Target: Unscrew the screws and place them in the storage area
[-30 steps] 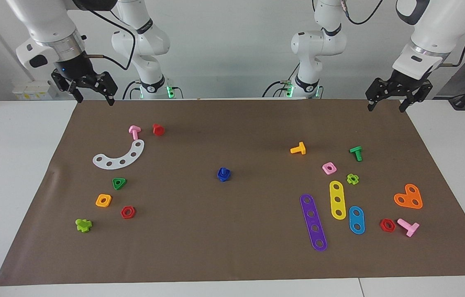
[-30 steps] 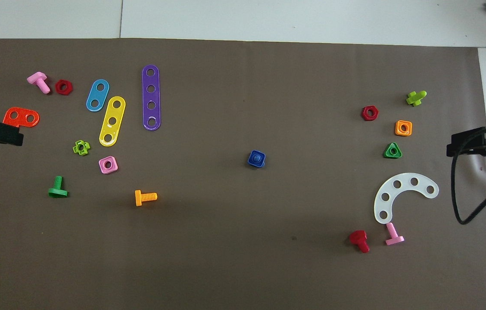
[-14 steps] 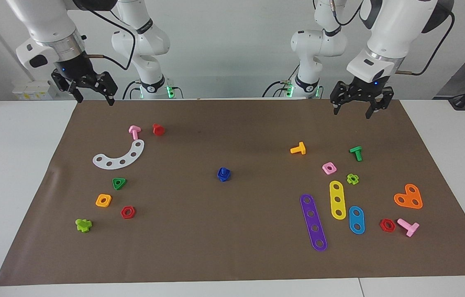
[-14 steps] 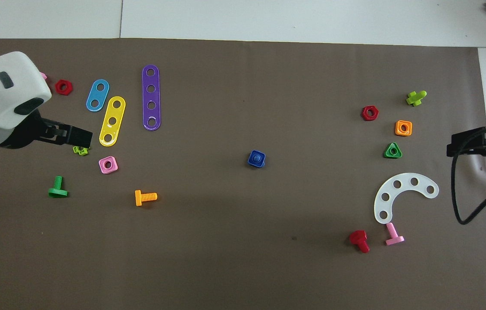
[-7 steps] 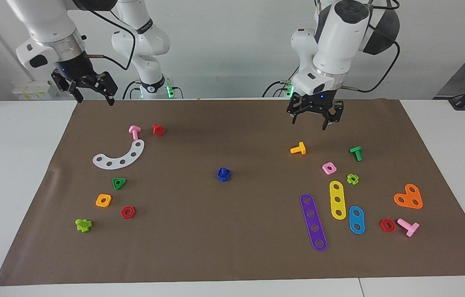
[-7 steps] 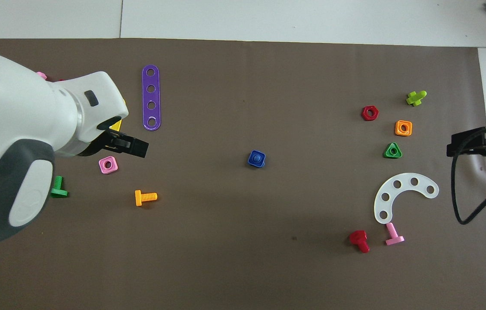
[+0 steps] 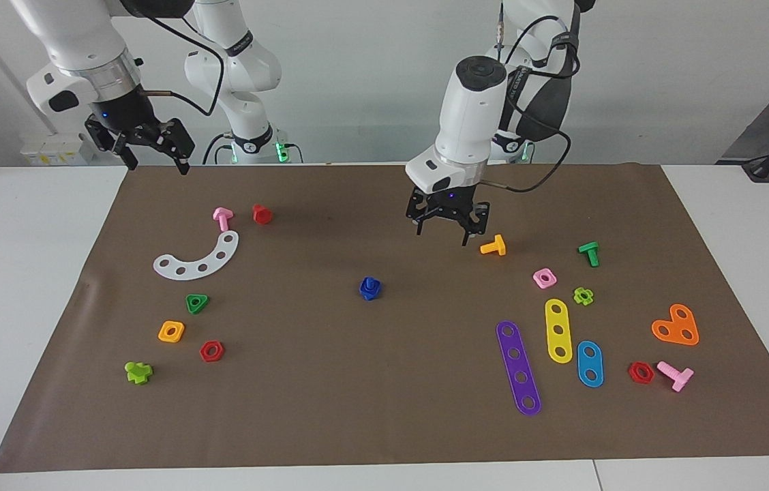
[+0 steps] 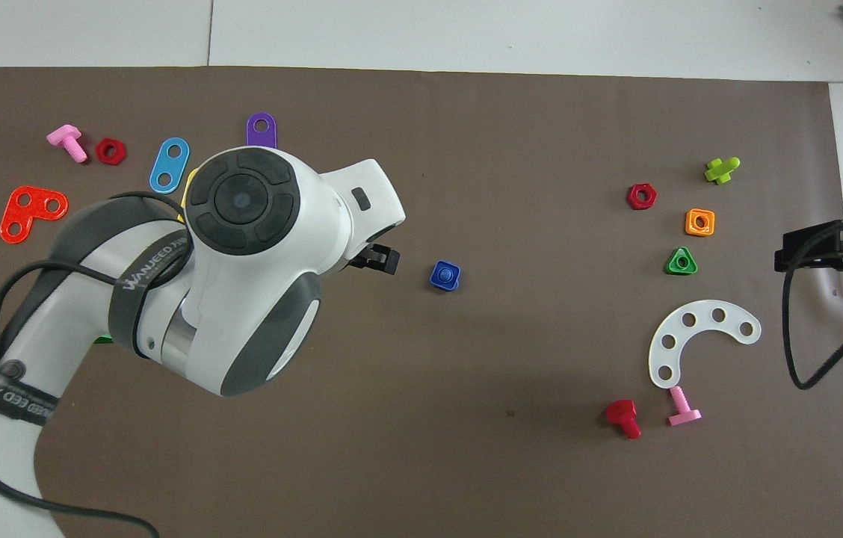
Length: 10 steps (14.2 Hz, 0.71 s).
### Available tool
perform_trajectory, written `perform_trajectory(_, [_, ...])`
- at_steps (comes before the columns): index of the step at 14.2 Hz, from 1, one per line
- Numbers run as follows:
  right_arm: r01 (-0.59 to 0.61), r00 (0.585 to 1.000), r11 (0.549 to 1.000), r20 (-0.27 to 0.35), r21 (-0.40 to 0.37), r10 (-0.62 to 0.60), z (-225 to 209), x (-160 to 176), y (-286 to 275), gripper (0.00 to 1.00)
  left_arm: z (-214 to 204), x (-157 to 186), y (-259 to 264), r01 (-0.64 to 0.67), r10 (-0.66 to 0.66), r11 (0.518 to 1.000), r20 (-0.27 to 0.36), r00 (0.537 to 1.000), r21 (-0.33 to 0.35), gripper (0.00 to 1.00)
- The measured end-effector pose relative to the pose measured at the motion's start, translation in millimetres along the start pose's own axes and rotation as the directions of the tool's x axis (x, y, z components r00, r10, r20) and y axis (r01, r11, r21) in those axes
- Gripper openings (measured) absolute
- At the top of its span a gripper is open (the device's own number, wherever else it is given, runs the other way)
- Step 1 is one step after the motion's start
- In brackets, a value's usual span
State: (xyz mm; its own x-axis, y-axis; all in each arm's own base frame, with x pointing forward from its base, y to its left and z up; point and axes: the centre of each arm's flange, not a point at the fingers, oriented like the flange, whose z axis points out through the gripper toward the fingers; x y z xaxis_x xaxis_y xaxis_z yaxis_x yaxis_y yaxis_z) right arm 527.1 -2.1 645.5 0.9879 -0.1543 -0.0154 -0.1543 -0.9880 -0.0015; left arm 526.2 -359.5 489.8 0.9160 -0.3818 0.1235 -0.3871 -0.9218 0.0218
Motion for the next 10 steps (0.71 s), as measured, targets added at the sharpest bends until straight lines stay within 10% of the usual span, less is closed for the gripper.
perform_trajectory(10, [0.0, 1.0, 1.0, 0.0, 0.0, 0.0, 0, 0, 0, 1.0, 123, 20, 86, -0.011, 0.011, 1.0, 0.03, 0.999, -0.007, 0.96])
